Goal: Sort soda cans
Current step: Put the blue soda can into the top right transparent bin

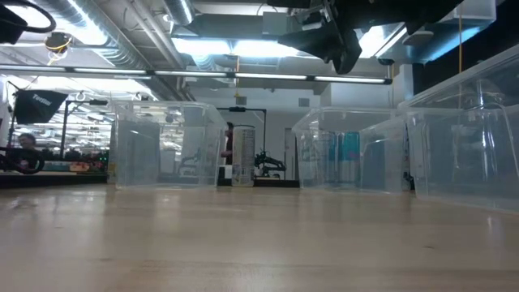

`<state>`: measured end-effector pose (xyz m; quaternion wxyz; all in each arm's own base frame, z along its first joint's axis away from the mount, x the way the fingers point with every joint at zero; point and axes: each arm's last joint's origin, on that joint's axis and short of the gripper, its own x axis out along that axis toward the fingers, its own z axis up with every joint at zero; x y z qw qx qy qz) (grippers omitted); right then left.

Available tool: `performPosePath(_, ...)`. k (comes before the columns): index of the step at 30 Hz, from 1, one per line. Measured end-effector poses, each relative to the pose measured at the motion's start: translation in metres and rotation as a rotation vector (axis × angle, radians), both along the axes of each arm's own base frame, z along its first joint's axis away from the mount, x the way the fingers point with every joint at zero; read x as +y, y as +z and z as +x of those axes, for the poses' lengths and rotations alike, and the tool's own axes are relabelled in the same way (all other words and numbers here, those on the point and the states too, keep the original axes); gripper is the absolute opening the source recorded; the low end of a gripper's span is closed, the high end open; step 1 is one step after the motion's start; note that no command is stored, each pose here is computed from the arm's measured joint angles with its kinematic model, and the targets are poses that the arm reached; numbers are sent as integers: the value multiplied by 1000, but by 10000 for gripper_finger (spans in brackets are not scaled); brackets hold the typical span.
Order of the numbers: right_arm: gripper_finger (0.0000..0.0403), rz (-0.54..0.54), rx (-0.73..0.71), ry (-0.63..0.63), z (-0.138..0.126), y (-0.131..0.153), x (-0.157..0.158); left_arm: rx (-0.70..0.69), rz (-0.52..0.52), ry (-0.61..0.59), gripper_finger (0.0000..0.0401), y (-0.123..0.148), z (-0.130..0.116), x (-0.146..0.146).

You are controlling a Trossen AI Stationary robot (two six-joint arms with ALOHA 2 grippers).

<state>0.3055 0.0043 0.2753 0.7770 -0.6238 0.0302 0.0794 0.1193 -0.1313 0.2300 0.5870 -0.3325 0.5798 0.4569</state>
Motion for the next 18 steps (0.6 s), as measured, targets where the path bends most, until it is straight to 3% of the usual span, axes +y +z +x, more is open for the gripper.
performPosePath(6, 340, 10, 0, -1, 0, 0, 0, 2, -13, -36, 323, -6, 0, 0)
performPosePath(15, 340, 18, 2, -3, 0, 0, 0, -2, -32, -105, 231, -4, 1, -1)
performPosePath(18, 340, 18, 2, -3, 0, 0, 0, -21, -36, -137, 229, -2, 3, -3)
